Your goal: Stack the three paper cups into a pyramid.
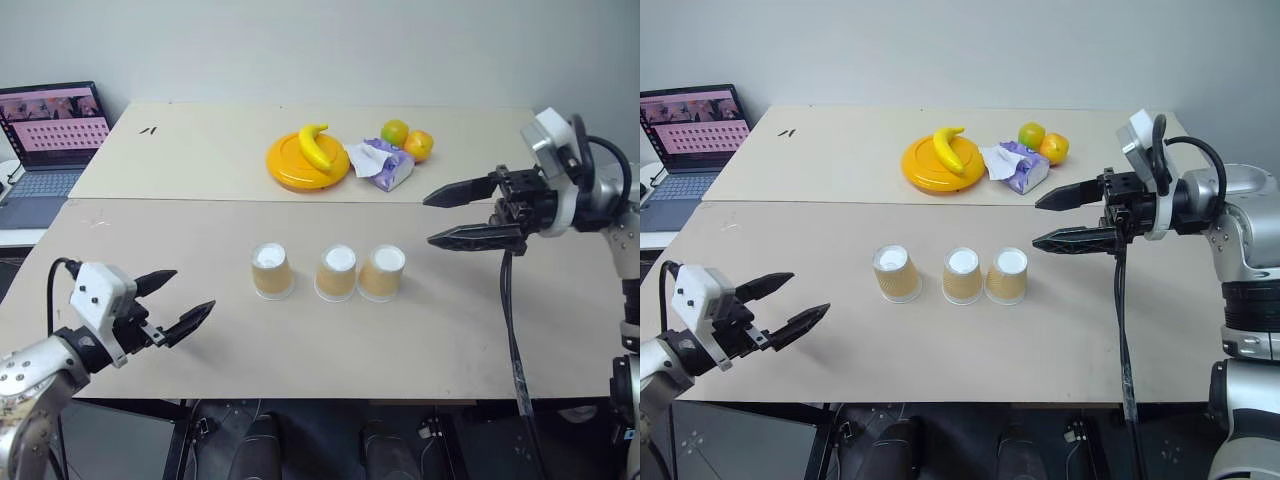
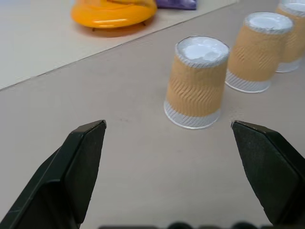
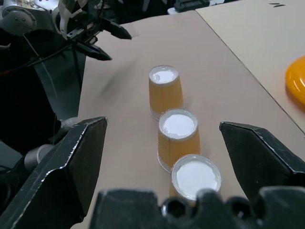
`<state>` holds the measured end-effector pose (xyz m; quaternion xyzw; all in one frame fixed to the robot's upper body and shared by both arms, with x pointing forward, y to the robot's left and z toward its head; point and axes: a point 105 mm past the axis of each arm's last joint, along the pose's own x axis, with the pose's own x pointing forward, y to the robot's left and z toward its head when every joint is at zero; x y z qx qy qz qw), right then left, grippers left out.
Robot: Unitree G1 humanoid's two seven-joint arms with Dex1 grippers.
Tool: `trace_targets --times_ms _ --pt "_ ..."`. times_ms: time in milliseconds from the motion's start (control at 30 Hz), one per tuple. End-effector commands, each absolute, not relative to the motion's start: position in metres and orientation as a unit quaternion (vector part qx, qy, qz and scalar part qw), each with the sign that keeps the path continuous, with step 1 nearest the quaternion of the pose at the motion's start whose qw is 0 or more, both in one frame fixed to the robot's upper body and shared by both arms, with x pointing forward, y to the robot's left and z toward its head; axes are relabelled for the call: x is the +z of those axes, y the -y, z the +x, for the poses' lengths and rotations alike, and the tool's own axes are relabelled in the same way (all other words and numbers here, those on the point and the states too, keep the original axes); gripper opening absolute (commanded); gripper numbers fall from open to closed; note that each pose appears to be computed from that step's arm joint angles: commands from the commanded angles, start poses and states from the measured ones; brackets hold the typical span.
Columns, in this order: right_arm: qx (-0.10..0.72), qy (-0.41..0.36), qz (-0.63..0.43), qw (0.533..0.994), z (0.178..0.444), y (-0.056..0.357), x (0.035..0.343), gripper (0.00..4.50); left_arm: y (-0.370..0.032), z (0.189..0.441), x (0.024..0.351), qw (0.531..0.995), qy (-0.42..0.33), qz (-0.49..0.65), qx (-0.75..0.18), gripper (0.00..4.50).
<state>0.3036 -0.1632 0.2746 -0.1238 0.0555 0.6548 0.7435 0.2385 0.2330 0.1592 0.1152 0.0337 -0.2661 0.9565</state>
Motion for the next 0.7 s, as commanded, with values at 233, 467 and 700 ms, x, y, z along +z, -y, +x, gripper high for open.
trace_targets --times_ms 233,467,700 --pt "0.676 -0.028 -0.159 0.718 0.285 0.159 0.308 4.46 -0.196 0.265 0.141 0.955 0.039 0.096 -0.278 4.50" --pt "0.661 -0.041 -0.187 0.726 0.277 0.167 0.324 4.46 -0.169 0.291 0.123 0.946 0.060 0.069 -0.312 4.50" --pt "0.643 -0.050 -0.199 0.738 0.269 0.175 0.332 4.46 -0.154 0.308 0.115 0.937 0.068 0.053 -0.339 4.50"
